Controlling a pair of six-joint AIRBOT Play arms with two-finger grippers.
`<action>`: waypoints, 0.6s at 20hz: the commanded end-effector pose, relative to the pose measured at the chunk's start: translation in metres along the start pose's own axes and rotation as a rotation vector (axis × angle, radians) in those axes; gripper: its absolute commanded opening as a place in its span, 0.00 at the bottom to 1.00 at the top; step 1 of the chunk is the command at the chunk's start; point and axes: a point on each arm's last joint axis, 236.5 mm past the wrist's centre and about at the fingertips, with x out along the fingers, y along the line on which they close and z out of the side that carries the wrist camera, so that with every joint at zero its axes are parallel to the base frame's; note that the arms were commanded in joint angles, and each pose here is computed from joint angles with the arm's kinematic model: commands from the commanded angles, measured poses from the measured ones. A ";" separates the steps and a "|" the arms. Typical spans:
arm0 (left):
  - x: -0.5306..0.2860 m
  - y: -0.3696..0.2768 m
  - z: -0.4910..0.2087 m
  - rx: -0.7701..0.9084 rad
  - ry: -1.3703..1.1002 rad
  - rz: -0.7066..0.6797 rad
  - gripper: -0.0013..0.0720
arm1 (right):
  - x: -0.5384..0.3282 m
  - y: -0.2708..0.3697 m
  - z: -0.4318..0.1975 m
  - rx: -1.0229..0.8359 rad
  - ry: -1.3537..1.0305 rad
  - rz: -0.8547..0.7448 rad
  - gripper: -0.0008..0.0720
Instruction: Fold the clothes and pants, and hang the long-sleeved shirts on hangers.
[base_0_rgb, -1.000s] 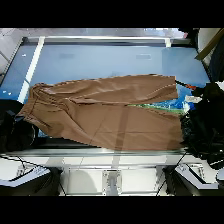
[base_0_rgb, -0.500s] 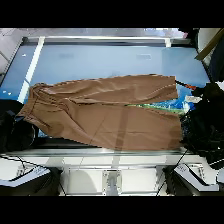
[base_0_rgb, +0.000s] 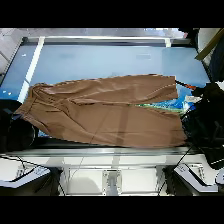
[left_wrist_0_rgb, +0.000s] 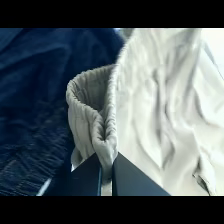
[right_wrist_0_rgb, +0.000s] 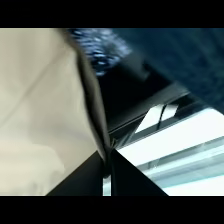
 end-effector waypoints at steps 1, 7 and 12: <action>-0.026 -0.017 0.008 0.107 -0.012 0.028 0.05 | -0.050 0.026 0.018 -0.082 -0.061 0.017 0.03; -0.041 -0.071 0.031 0.222 -0.071 0.024 0.05 | -0.124 0.116 0.091 -0.222 -0.350 0.171 0.03; -0.012 -0.118 0.093 0.322 -0.192 0.140 0.05 | -0.092 0.183 0.168 -0.284 -0.425 0.156 0.03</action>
